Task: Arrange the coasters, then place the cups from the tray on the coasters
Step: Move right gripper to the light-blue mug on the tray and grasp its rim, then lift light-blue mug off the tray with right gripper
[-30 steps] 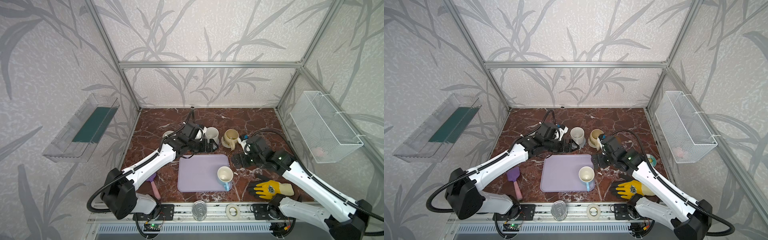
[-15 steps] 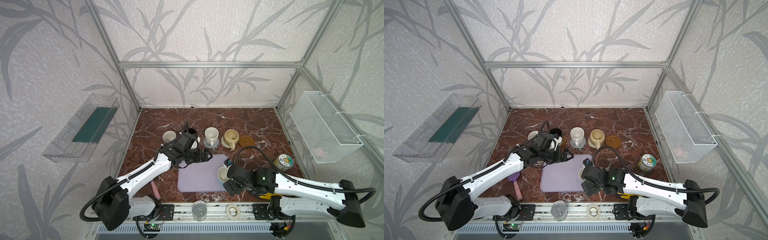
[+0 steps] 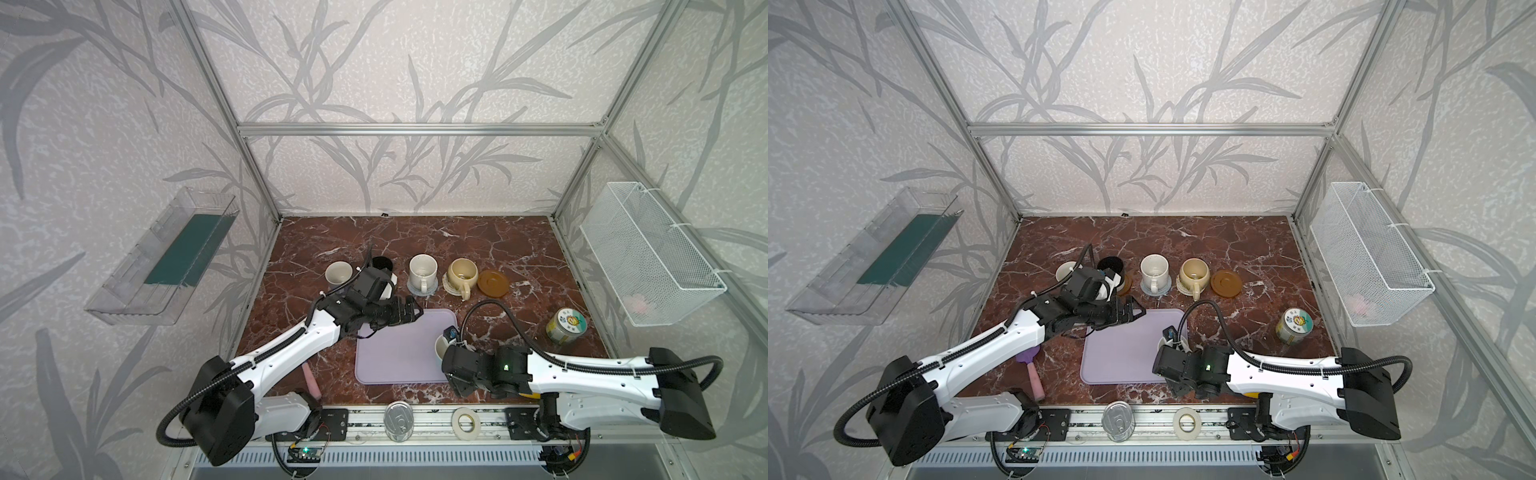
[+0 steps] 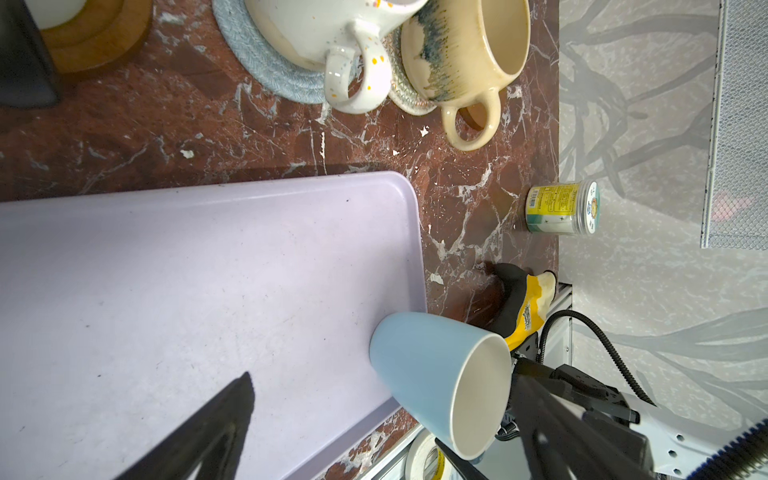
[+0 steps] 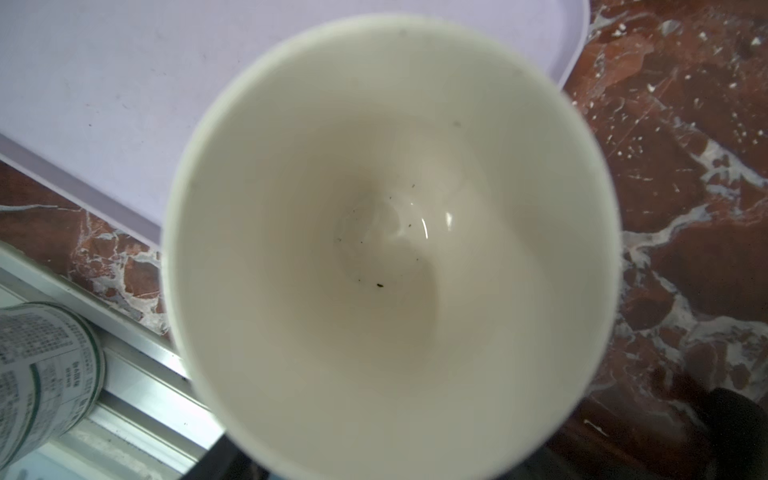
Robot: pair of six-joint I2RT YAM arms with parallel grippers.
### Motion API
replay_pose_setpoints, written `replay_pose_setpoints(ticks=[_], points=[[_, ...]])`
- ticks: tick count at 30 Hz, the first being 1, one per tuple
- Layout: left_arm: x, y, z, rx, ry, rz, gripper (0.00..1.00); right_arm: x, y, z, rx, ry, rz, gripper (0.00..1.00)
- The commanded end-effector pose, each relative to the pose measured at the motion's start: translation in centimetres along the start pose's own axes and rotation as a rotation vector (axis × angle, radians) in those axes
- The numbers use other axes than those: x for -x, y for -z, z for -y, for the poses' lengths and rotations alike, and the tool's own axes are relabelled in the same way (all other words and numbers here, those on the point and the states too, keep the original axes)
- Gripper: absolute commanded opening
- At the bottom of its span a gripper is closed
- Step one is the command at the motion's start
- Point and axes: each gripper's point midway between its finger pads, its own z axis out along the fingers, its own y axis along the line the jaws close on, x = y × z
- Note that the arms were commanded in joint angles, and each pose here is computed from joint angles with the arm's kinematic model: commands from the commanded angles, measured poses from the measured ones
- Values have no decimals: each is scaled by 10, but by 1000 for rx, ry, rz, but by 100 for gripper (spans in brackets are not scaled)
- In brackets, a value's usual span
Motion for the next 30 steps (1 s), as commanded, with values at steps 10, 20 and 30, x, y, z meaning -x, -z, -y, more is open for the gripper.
replay_pose_setpoints(ticks=[10,20,30], points=[[1,3,-1,-11,23,36,99,3,-5,2,-48,-20,26,49],[1,2,-1,-7,30,37,99,3,-4,3,-47,-21,39,35],[3,1,0,-7,31,38,99,6,1,4,-47,-20,67,25]])
